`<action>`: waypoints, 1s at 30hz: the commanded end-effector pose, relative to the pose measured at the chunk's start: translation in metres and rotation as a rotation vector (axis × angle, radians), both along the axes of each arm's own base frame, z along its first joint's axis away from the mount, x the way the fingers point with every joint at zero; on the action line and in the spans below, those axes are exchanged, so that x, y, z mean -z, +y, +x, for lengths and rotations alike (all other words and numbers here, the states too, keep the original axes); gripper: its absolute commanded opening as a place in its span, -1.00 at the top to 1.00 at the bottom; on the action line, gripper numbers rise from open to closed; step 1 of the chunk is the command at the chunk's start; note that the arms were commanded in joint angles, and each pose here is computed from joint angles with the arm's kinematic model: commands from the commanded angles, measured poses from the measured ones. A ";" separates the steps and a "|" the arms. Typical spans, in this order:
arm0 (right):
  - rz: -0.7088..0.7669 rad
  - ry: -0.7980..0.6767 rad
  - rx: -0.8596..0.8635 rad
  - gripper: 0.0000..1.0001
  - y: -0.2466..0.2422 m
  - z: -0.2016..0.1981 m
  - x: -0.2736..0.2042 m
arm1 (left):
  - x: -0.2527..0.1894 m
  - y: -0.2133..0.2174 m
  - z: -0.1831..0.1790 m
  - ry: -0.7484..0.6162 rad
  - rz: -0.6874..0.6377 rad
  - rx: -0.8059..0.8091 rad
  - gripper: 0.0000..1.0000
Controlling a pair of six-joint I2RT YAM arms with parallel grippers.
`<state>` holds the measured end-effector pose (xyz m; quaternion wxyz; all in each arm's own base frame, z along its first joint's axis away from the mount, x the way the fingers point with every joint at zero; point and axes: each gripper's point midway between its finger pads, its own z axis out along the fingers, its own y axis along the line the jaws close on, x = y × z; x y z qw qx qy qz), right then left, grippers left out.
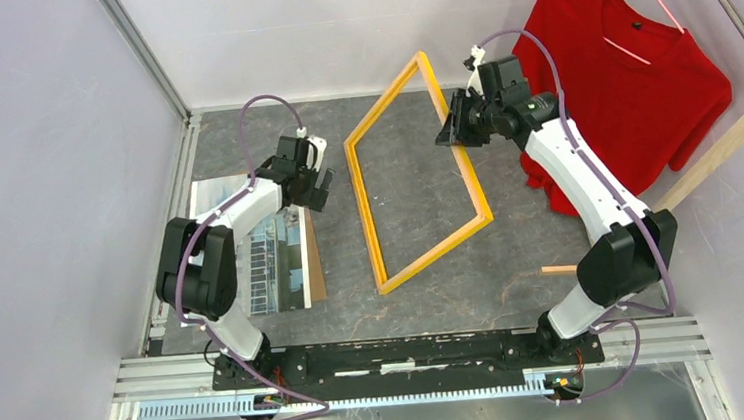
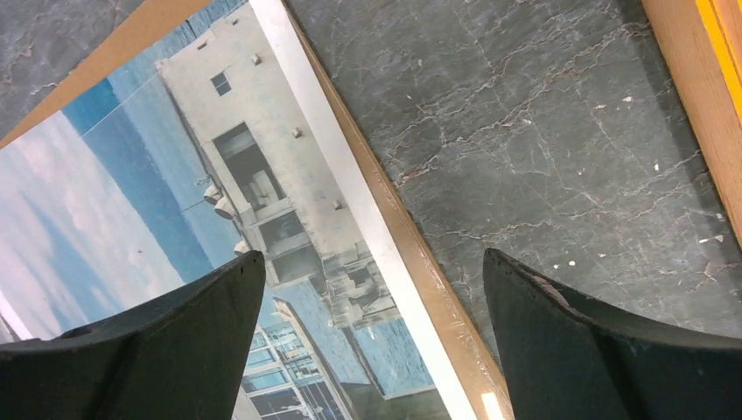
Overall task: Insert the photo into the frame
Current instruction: Turn over the photo frame at the center of the board.
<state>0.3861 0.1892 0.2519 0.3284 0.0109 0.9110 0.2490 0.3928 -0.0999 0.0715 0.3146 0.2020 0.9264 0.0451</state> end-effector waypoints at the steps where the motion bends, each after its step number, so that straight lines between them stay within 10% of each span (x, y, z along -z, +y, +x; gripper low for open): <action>1: -0.123 -0.011 0.076 0.57 -0.030 -0.007 0.025 | -0.008 -0.003 0.017 -0.100 0.024 0.052 -1.00; 30: -0.427 0.173 0.117 0.60 -0.087 -0.026 0.216 | 0.044 -0.026 0.004 -0.031 0.108 0.089 -1.00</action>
